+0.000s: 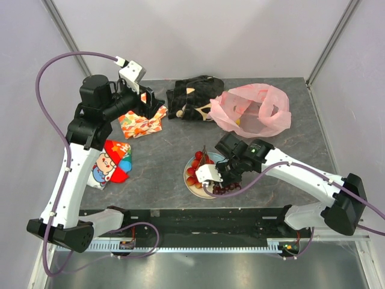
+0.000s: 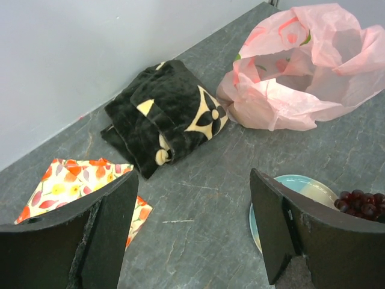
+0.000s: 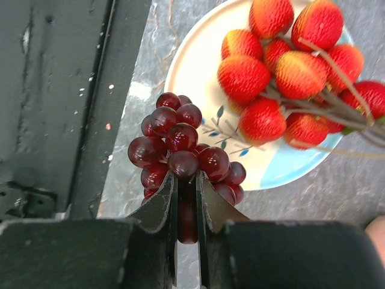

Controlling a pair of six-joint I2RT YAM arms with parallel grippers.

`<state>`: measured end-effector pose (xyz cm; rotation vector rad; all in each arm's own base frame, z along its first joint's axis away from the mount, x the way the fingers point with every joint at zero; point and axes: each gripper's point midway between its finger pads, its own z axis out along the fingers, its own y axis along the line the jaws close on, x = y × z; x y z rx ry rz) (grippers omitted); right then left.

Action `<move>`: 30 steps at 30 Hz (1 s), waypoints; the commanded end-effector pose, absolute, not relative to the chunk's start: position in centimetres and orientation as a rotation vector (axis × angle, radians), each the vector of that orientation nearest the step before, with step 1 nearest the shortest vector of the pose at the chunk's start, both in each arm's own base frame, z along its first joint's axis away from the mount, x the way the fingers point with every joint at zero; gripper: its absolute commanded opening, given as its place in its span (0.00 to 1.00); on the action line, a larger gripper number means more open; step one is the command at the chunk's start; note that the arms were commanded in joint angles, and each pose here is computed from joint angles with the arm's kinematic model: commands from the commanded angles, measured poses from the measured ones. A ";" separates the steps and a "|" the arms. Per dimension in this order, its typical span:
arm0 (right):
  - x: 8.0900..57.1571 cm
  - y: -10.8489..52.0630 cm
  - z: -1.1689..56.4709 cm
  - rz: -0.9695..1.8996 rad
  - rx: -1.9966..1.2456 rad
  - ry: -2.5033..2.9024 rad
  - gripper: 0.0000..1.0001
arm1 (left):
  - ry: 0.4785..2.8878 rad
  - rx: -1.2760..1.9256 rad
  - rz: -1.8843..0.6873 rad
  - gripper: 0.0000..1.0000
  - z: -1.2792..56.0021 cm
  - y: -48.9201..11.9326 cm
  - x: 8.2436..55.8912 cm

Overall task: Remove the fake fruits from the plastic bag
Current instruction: Place the fake fruit on the plate.

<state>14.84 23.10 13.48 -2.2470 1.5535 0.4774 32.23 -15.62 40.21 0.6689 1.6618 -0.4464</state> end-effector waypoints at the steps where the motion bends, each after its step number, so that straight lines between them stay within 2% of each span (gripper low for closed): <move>1: 15.5 25.5 14.0 0.492 -2.258 1.414 0.01 | 1.658 0.652 -0.488 0.81 40.5 -15.7 31.9; 12: 15.1 26.3 10.6 0.484 -2.363 1.365 0.03 | 1.665 0.655 -0.510 0.81 40.4 -16.0 32.4; 23: 14.3 28.7 10.8 0.532 -2.330 1.322 0.04 | 1.662 0.654 -0.517 0.81 40.4 -16.1 32.5; 26: 14.8 28.5 9.8 0.496 -2.350 1.361 0.14 | 1.665 0.656 -0.520 0.81 40.3 -16.1 32.5; 29: 15.4 28.3 9.5 0.454 -2.325 1.420 0.44 | 1.669 0.658 -0.529 0.81 40.1 -16.2 32.4; 30: 15.4 28.4 9.7 0.453 -2.306 1.433 0.46 | 1.669 0.659 -0.533 0.81 40.1 -16.2 32.4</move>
